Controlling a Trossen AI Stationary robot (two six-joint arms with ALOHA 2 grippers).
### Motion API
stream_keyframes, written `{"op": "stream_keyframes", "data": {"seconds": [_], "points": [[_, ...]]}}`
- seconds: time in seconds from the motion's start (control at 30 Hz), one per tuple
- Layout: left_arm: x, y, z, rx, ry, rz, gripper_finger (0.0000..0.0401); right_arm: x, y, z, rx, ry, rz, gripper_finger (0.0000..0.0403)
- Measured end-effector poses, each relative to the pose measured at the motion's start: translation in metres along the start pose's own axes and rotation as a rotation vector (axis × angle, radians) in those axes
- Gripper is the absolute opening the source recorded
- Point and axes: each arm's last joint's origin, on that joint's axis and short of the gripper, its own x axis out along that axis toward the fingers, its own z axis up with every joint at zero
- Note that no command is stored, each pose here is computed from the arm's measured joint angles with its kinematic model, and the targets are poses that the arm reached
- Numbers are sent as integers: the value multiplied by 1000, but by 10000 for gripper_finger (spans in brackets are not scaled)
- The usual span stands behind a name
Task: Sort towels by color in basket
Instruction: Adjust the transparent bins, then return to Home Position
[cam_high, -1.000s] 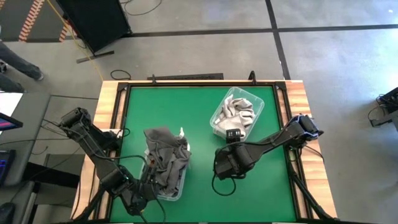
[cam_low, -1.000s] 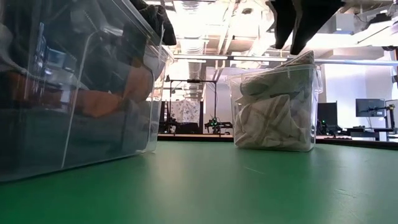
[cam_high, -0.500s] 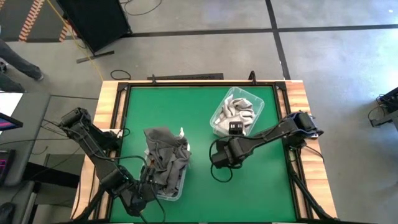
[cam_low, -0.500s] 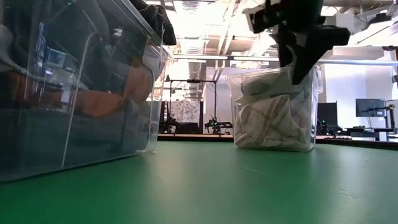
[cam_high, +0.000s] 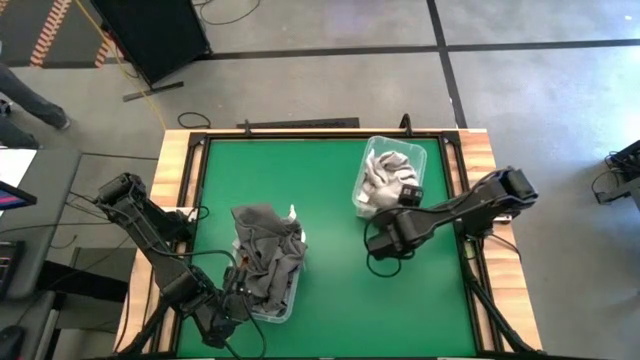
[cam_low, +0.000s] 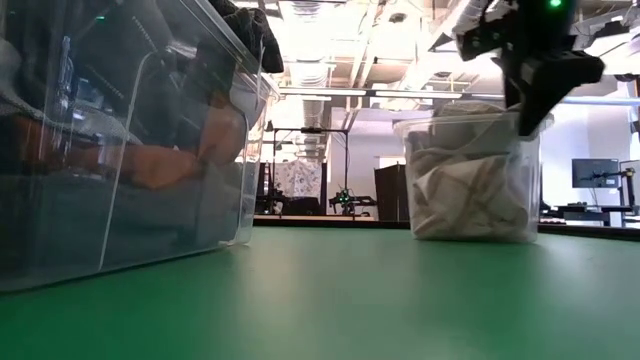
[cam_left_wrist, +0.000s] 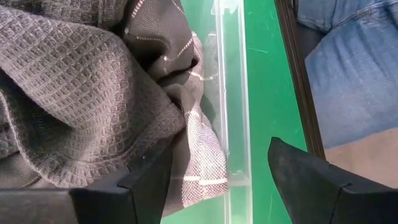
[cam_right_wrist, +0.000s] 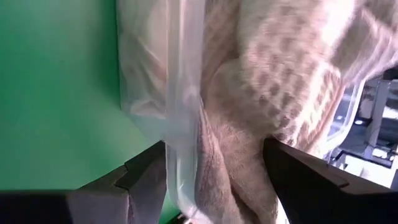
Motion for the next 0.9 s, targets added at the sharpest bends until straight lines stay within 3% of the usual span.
{"op": "stream_keyframes", "data": {"seconds": [0.3,0.6,0.77,0.9], "points": [[0,0,0,10,4,2,253,6,-7,-27,35,5,27,291],[-31,-3,18,82,-77,18,253,-44,-19,-34,107,-251,155,291],[-64,-6,21,234,-197,198,253,-74,-24,-48,109,-469,215,291],[-96,2,11,294,-348,353,253,-95,-39,-77,151,-689,197,291]]}}
